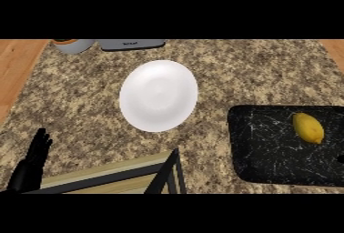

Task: Pick the lemon from the tray and place it in the plate

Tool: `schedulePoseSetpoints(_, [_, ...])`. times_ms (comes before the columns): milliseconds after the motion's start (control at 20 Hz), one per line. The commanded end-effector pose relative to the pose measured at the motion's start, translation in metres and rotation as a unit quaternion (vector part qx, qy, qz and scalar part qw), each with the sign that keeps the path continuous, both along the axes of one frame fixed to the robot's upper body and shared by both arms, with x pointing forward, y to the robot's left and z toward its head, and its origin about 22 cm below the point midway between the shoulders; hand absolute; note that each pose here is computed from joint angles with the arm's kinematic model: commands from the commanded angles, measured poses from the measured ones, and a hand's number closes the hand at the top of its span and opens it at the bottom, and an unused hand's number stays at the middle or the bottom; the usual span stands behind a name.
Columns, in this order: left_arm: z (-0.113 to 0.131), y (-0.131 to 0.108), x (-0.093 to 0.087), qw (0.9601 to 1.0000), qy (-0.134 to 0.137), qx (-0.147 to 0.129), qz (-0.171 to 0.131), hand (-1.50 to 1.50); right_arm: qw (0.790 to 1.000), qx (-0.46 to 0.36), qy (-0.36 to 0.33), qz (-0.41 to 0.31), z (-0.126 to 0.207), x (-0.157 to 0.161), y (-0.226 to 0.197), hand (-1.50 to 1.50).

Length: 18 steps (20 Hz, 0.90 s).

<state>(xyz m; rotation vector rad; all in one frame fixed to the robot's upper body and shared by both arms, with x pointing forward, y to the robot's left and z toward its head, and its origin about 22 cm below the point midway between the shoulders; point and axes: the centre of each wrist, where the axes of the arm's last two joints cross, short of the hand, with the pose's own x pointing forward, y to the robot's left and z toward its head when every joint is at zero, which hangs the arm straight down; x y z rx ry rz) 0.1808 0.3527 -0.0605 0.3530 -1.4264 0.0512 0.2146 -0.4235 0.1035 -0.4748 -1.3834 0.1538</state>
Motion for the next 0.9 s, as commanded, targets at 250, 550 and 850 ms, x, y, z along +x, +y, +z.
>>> schedulePoseSetpoints(250, [0.033,0.007,0.030,0.9891,-0.041,0.116,-0.080,0.00,0.988,-0.052,0.139,0.043,0.002,0.001,-0.014,-1.50])
schedulePoseSetpoints(550, [0.037,0.004,0.037,0.9890,-0.046,0.118,-0.076,0.00,0.977,-0.082,0.182,0.080,-0.004,0.004,-0.015,-1.50])
schedulePoseSetpoints(850, [0.028,0.001,0.029,0.9879,-0.040,0.120,-0.089,0.00,0.975,-0.072,0.188,0.093,-0.016,0.015,-0.005,-1.50])
